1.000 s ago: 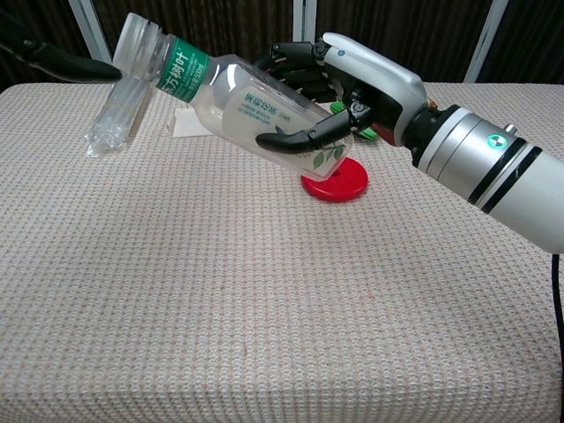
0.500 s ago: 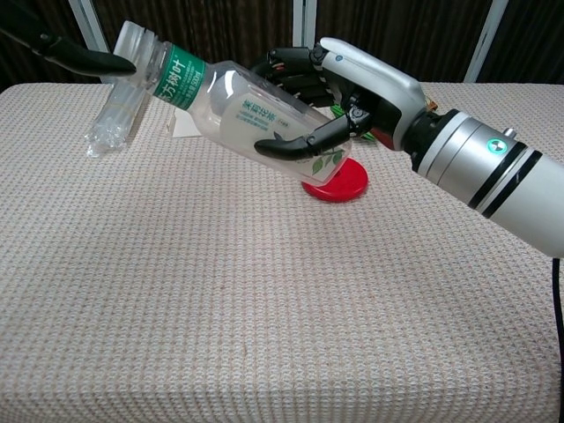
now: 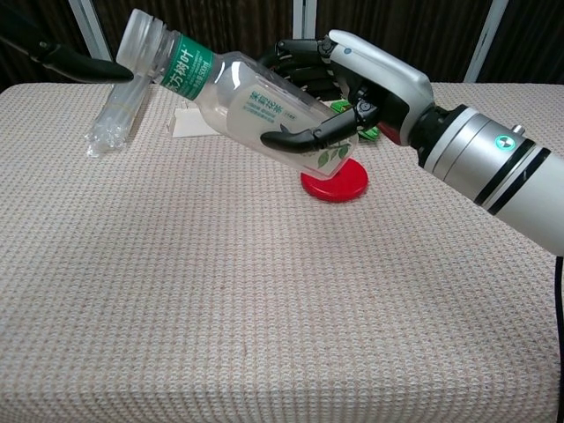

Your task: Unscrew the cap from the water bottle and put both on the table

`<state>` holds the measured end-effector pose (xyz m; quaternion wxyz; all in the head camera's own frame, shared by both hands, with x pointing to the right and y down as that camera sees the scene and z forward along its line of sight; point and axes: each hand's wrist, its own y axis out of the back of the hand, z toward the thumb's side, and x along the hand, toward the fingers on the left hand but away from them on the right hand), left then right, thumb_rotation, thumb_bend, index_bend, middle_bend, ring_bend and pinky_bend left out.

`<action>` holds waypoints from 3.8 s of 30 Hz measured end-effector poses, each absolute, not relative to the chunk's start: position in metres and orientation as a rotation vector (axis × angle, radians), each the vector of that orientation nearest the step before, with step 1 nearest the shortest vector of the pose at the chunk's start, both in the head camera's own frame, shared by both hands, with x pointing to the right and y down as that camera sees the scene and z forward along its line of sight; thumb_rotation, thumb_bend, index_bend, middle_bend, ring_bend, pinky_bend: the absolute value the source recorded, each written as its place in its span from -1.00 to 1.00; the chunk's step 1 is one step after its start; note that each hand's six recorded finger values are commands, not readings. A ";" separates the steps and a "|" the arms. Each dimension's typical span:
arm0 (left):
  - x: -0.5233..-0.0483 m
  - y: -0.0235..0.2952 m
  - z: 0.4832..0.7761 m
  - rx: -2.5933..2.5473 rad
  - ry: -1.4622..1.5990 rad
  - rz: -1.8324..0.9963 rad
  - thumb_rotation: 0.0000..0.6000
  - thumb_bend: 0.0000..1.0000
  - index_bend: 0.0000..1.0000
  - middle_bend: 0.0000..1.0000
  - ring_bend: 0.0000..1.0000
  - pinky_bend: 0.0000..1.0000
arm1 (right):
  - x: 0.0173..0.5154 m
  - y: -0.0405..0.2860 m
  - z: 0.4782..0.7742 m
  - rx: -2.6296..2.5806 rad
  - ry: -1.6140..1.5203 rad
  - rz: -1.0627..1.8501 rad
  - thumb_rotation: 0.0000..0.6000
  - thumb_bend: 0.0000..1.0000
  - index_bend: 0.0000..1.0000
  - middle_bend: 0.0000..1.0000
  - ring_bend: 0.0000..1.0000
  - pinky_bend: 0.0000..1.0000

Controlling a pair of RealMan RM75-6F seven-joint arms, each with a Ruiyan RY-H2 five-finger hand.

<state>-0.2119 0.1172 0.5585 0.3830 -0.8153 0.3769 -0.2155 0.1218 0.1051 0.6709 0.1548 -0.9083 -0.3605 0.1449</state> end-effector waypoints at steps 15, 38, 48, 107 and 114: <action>-0.210 0.117 0.553 -2.072 0.973 -0.525 1.00 -0.99 -0.63 -0.70 -1.00 -1.00 | 0.117 0.109 0.674 -2.603 -0.999 0.431 1.00 -0.21 0.29 0.09 -0.17 -0.08; -0.213 0.117 0.555 -2.047 0.970 -0.538 1.00 -0.99 -0.63 -0.70 -1.00 -1.00 | 0.118 0.111 0.673 -2.613 -0.999 0.430 1.00 -0.21 0.29 0.08 -0.17 -0.04; -0.211 0.120 0.553 -2.055 0.961 -0.533 1.00 -0.99 -0.63 -0.70 -1.00 -1.00 | 0.119 0.109 0.674 -2.606 -1.008 0.435 1.00 -0.22 0.29 0.09 -0.17 -0.04; -0.214 0.125 0.565 -2.101 0.957 -0.523 1.00 -0.41 -0.18 -0.70 -1.00 -1.00 | 0.127 0.108 0.669 -2.623 -1.059 0.401 1.00 -0.20 0.30 0.10 -0.14 -0.01; -0.213 0.125 0.565 -2.107 0.960 -0.518 1.00 -0.38 -0.13 -0.70 -1.00 -1.00 | 0.127 0.108 0.669 -2.620 -1.065 0.401 1.00 -0.20 0.31 0.11 -0.13 0.01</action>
